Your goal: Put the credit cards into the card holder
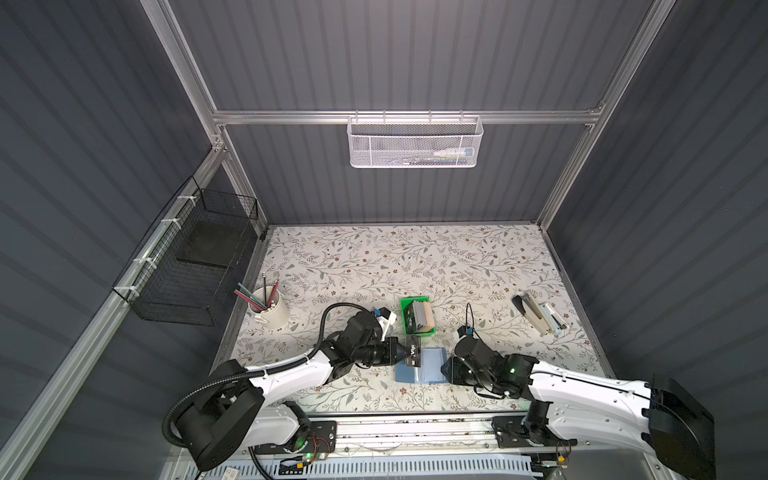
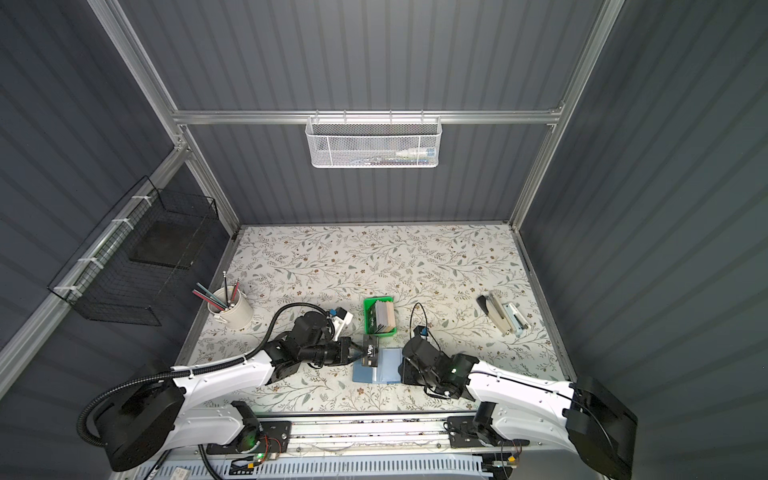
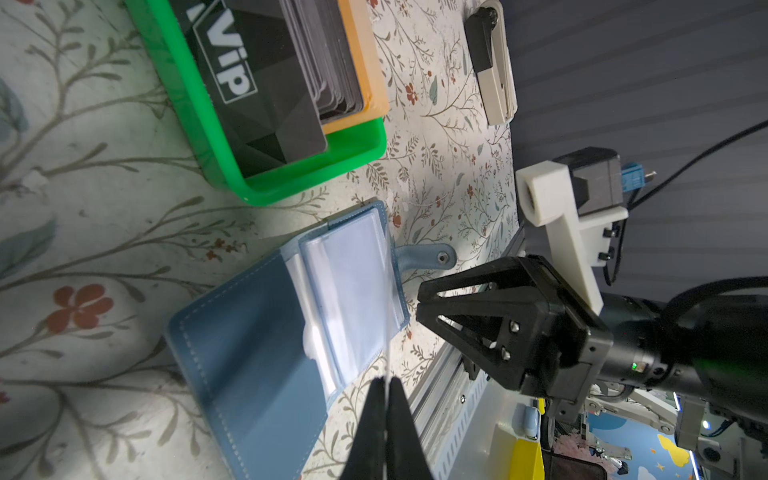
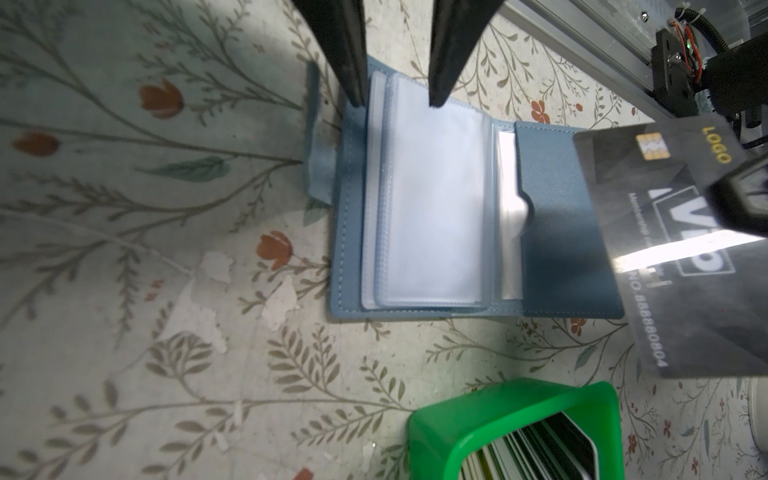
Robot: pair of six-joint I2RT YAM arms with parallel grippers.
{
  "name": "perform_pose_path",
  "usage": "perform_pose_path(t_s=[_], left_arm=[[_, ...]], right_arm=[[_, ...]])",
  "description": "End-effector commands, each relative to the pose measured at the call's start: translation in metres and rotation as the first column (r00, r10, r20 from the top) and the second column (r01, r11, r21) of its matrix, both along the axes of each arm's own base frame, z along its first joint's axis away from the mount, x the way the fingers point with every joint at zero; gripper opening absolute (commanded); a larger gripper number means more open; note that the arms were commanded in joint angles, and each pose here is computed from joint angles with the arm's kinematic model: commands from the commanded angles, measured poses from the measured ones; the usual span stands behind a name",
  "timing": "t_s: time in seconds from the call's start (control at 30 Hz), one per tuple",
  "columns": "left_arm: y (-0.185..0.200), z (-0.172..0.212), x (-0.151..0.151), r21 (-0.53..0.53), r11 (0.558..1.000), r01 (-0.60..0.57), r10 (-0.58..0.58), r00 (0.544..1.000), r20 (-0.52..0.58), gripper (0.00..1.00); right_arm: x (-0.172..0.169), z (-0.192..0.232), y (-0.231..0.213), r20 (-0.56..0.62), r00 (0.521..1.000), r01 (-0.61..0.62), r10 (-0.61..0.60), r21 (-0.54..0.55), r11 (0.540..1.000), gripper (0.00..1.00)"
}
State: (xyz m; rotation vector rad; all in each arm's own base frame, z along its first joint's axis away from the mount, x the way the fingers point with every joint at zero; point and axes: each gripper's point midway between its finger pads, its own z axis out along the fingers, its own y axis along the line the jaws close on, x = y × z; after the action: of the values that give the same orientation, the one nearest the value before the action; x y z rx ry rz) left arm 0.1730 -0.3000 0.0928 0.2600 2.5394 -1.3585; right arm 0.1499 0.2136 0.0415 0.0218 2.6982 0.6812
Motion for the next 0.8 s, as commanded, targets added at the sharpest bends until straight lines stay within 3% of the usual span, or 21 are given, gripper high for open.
perform_pose_path(t_s=[0.0,0.33,0.77], left_arm=[[-0.003,-0.003,-0.003,-0.008,1.0,0.008,-0.008,1.0,-0.024,0.0],[0.003,-0.015,-0.015,-0.01,1.0,-0.026,0.024,0.99,-0.14,0.0],[0.007,-0.019,-0.016,0.0,0.999,-0.05,0.05,0.984,-0.17,0.0]], right_arm=[[-0.002,-0.006,-0.001,-0.008,1.0,-0.003,0.003,-0.017,1.0,0.28],[-0.004,-0.019,-0.014,-0.037,0.999,0.018,-0.021,-0.095,0.995,0.24],[-0.005,-0.031,-0.019,-0.06,0.998,0.01,-0.02,-0.161,0.987,0.19]])
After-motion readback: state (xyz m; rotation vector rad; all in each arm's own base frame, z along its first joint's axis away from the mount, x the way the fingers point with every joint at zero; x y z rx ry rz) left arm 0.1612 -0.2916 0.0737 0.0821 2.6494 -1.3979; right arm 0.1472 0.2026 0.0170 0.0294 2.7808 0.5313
